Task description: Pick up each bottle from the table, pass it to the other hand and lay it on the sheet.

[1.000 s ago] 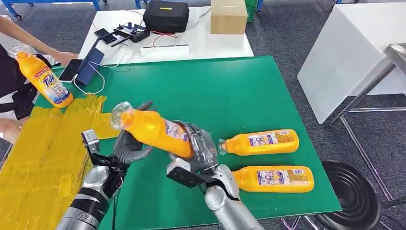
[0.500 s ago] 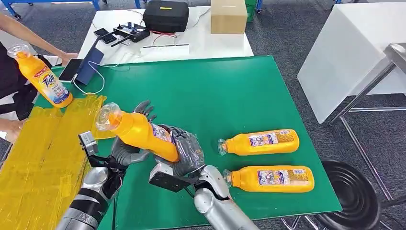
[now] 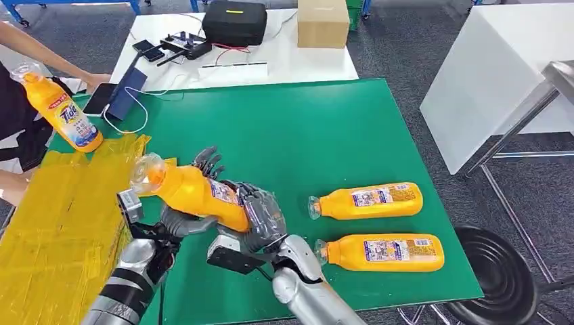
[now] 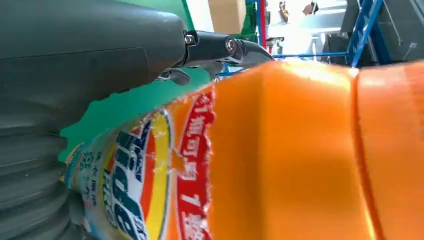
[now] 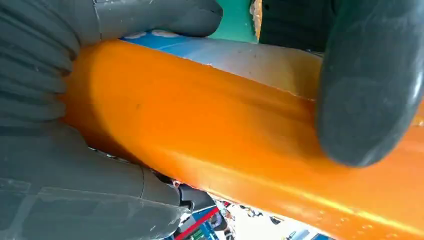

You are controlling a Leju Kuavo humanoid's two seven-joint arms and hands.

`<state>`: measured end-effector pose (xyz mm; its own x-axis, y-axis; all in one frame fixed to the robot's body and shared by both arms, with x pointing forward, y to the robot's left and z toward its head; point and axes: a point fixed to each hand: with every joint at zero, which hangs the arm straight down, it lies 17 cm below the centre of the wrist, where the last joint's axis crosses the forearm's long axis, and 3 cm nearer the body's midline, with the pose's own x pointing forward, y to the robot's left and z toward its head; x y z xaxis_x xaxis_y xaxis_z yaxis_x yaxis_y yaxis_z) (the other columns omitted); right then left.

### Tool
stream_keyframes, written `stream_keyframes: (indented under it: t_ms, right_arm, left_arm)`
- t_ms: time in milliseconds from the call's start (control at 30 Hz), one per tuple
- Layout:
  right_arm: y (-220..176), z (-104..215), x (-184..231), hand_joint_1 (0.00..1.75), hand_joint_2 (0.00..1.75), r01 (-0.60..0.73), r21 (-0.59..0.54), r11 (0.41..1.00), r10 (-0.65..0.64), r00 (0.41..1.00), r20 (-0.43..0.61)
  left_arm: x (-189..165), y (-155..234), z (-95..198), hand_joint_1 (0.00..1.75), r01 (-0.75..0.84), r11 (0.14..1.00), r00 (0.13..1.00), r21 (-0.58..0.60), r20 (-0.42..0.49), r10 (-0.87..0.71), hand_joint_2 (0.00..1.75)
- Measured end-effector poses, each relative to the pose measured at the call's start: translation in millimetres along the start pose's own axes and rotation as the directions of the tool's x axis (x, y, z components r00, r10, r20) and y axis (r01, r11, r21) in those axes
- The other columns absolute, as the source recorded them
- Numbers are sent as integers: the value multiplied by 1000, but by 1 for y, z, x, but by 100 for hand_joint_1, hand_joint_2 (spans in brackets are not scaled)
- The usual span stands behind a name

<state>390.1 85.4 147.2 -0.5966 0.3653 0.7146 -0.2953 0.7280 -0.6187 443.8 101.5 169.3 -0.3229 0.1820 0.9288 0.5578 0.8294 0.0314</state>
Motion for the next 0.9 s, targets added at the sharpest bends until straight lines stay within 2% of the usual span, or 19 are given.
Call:
stream_keyframes:
  t_ms: [833, 867, 900]
  right_arm:
    - [11, 9, 0, 175, 175, -20, 13, 1000, 20, 1000, 0]
    - [11, 8, 0, 157, 175, -21, 12, 1000, 21, 1000, 0]
    - [11, 8, 1, 35, 175, -21, 10, 1000, 21, 1000, 1]
  left_arm:
    - [13, -8, 7, 175, 6, 997, 999, 71, 41, -9, 175]
    - [14, -8, 7, 175, 7, 997, 999, 75, 44, -10, 175]
    - [16, -7, 7, 175, 8, 997, 999, 82, 50, -12, 175]
